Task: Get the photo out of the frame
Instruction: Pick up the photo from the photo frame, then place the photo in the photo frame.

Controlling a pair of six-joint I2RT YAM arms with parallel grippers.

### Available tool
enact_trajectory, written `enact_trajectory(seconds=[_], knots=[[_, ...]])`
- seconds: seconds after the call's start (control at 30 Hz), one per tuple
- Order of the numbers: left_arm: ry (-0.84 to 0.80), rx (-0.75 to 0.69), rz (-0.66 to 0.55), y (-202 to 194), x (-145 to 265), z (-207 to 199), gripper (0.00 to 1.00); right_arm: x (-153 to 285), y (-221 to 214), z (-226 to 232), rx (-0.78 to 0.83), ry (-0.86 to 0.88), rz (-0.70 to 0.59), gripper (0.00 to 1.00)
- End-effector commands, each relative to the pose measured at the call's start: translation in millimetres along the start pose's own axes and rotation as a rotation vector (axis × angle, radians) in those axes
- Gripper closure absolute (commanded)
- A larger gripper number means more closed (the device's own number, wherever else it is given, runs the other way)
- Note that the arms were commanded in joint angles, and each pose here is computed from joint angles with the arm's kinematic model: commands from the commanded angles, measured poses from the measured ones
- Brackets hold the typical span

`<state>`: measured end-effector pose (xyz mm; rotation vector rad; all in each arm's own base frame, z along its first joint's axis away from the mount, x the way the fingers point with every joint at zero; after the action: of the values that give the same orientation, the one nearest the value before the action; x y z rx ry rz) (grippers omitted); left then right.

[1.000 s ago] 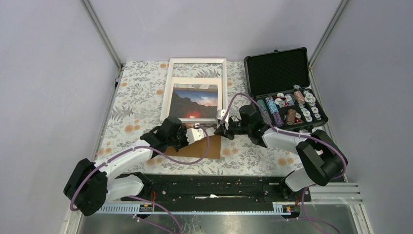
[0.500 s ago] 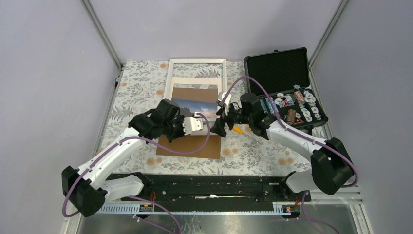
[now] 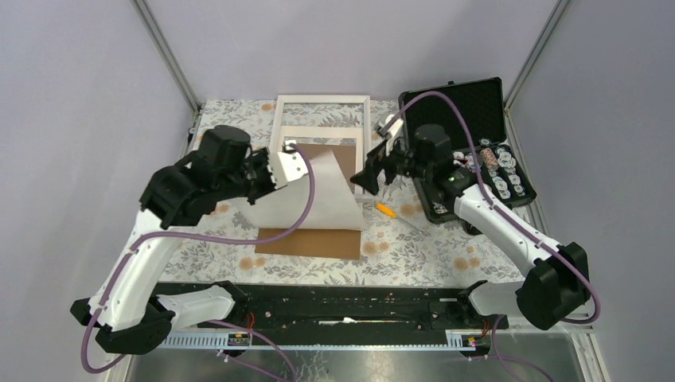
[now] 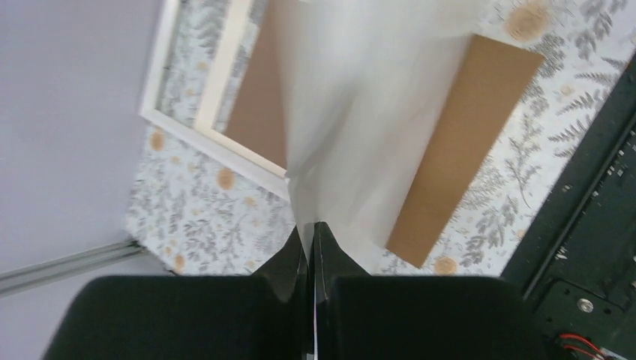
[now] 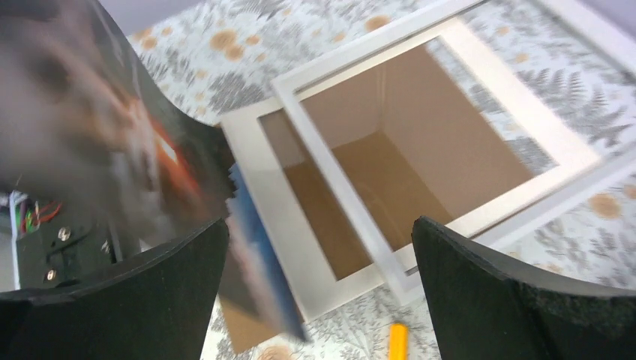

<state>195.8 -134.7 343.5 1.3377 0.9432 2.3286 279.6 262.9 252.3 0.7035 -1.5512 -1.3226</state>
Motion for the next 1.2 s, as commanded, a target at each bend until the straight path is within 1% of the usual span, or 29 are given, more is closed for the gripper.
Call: enact_trajectory(seconds=[0.0,0.13,0.27,0.33,0.4,0.47,0.57,0.6,0.67,0.73,0.83,0.9,1.0,1.07,1.17], knots=[[0.153,0.008,-0.043,21,38,27,1.0,22,53,-27,-0.039,-0.07,-0.12,0.0],[0.311,0.014,-0.088,44,62,58,1.0,33,71,-49,-0.05,-0.132,-0.157,0.0],[0.557,-0.002,-0.106,64,68,104,1.0,41,77,-68,-0.086,-0.185,-0.171,0.0],[0.667,-0.019,-0.106,73,64,125,1.0,43,75,-76,-0.11,-0.204,-0.17,0.0],[0.777,-0.076,-0.096,82,57,147,1.0,46,73,-83,-0.127,-0.224,-0.168,0.0],[0.882,-0.114,-0.115,93,50,169,1.0,51,72,-91,-0.135,-0.253,-0.17,0.0],[0.957,-0.126,-0.144,111,34,205,1.0,58,68,-98,-0.144,-0.284,-0.167,0.0],[0.966,-0.127,-0.13,114,25,218,1.0,59,67,-100,-0.144,-0.297,-0.165,0.0],[0.972,-0.15,-0.132,116,9,242,1.0,64,64,-103,-0.136,-0.313,-0.155,0.0],[0.965,-0.197,-0.15,116,-10,257,1.0,69,60,-107,-0.127,-0.341,-0.147,0.0],[0.898,-0.281,-0.162,108,-50,254,1.0,75,55,-113,-0.127,-0.368,-0.138,0.0],[0.807,-0.316,-0.149,90,-82,238,1.0,80,55,-117,-0.103,-0.384,-0.134,0.0],[0.664,-0.4,-0.139,57,-122,202,1.0,87,47,-119,-0.104,-0.401,-0.106,0.0],[0.567,-0.416,-0.122,26,-152,170,1.0,89,44,-120,-0.103,-0.411,-0.099,0.0],[0.46,-0.412,-0.112,-3,-183,136,1.0,90,39,-119,-0.113,-0.409,-0.091,0.0]])
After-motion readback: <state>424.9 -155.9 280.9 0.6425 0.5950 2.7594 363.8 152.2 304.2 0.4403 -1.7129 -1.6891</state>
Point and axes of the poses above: each gripper's point midway between its finger pads, its own x axis back along the fingers, its own z axis along the line the jaws close on, y = z × x, the point moved 3 cm from there along x, back along the fingers, and after that the axes turned 5 degrees about x, right-handed, at the moved point
